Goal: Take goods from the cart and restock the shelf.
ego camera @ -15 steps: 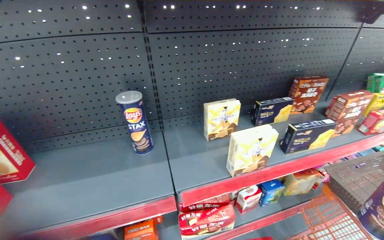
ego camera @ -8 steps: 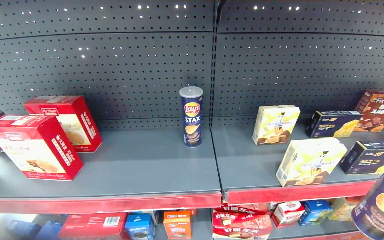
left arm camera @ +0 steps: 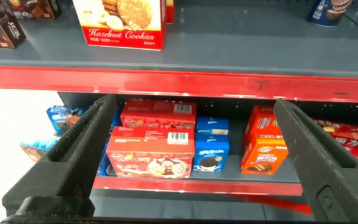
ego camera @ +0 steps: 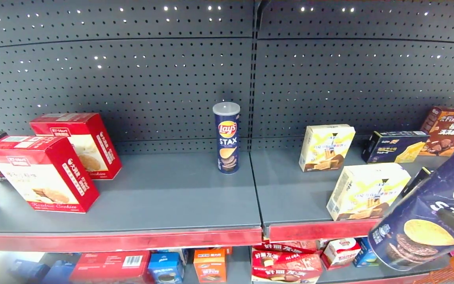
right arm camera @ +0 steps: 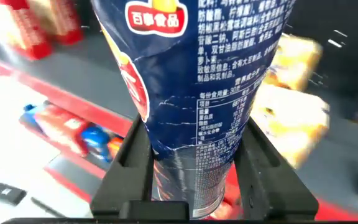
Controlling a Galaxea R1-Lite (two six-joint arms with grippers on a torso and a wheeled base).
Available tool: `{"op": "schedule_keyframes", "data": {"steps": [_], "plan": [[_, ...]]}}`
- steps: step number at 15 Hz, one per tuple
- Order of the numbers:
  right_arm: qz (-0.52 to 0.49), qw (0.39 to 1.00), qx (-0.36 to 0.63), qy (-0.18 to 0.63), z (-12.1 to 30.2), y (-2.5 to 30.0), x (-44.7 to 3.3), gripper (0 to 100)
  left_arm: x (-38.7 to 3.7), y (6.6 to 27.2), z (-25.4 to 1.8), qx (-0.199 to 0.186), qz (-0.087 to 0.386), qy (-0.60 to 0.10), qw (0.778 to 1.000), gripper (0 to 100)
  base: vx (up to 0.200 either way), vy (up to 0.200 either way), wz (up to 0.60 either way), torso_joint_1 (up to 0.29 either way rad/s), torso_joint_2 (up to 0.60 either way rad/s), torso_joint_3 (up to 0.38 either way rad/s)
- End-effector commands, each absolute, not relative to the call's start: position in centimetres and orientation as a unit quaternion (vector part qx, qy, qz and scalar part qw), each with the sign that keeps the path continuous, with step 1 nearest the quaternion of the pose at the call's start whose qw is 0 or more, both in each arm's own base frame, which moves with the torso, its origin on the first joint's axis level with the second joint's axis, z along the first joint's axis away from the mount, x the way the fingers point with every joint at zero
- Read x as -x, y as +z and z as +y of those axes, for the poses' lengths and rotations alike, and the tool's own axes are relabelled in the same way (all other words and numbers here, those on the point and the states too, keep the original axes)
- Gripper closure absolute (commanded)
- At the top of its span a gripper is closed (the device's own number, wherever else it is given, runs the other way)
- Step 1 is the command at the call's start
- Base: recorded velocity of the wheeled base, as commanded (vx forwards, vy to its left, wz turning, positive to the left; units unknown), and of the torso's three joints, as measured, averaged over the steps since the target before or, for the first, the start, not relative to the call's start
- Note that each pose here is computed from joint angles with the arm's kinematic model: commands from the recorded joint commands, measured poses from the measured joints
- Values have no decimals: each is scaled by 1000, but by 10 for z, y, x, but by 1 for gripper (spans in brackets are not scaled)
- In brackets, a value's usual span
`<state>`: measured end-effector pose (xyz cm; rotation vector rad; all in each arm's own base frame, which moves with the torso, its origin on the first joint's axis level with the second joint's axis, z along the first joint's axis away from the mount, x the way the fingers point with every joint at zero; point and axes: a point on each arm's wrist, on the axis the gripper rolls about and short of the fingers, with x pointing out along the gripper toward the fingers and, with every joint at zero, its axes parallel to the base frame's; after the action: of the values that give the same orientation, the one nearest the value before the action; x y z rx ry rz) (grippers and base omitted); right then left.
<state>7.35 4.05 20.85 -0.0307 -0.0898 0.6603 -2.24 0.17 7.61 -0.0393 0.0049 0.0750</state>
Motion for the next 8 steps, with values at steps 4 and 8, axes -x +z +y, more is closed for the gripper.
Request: {"op": "schedule_keyframes", "data": {"steps": [4,8], "plan": [[-70,903,0,424,62,242,-95,100,22,76,2,20,3,38,999,0,0,0,0,0,0,0],[-41,889,-15,456,75,239,-101,100,22,76,2,20,3,38,999,0,0,0,0,0,0,0]]}}
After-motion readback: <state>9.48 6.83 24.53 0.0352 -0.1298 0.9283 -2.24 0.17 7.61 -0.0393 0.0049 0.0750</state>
